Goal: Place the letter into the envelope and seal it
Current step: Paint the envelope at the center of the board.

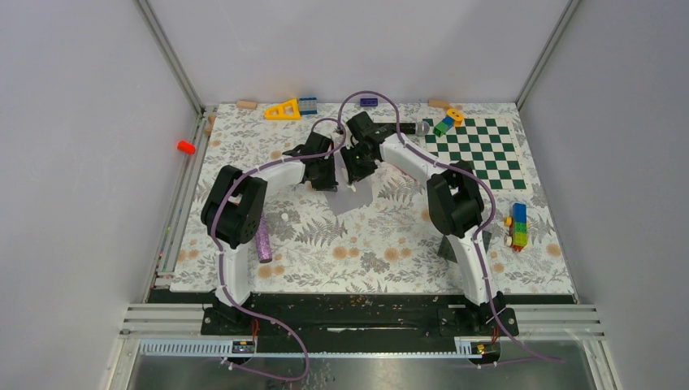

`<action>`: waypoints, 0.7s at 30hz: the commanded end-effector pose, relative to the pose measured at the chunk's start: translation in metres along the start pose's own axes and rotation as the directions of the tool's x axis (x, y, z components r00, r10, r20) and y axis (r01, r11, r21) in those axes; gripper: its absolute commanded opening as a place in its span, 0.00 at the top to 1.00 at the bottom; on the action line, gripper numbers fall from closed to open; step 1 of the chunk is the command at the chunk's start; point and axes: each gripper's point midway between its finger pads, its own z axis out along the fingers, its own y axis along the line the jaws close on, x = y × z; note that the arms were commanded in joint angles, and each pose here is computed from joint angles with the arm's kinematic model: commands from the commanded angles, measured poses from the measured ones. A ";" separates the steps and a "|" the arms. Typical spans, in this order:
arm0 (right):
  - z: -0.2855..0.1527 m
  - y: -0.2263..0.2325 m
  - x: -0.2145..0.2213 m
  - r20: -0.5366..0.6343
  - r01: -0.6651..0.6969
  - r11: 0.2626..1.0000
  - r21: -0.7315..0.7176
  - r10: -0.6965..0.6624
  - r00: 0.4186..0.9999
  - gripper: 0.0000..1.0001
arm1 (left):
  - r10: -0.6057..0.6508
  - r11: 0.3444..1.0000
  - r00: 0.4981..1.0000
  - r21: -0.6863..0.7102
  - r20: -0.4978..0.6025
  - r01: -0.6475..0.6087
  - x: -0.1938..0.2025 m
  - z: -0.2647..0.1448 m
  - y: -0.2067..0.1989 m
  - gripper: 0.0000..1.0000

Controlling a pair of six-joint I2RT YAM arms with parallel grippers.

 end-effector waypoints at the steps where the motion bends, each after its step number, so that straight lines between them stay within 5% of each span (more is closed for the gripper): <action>1: -0.023 -0.004 -0.022 0.069 0.043 0.998 0.051 -0.046 0.997 1.00 | 0.010 0.995 0.994 -0.093 -0.108 -0.020 0.037 0.006 0.025 1.00; 9: -0.053 0.042 -0.017 0.072 0.020 0.983 -0.182 -0.007 0.997 1.00 | 0.010 0.996 0.994 -0.092 -0.109 -0.020 0.037 0.006 0.025 1.00; 21: -0.019 0.016 0.017 -0.028 0.057 0.995 -0.080 -0.059 0.998 1.00 | 0.014 0.995 0.994 -0.094 -0.108 -0.024 0.038 0.007 0.024 1.00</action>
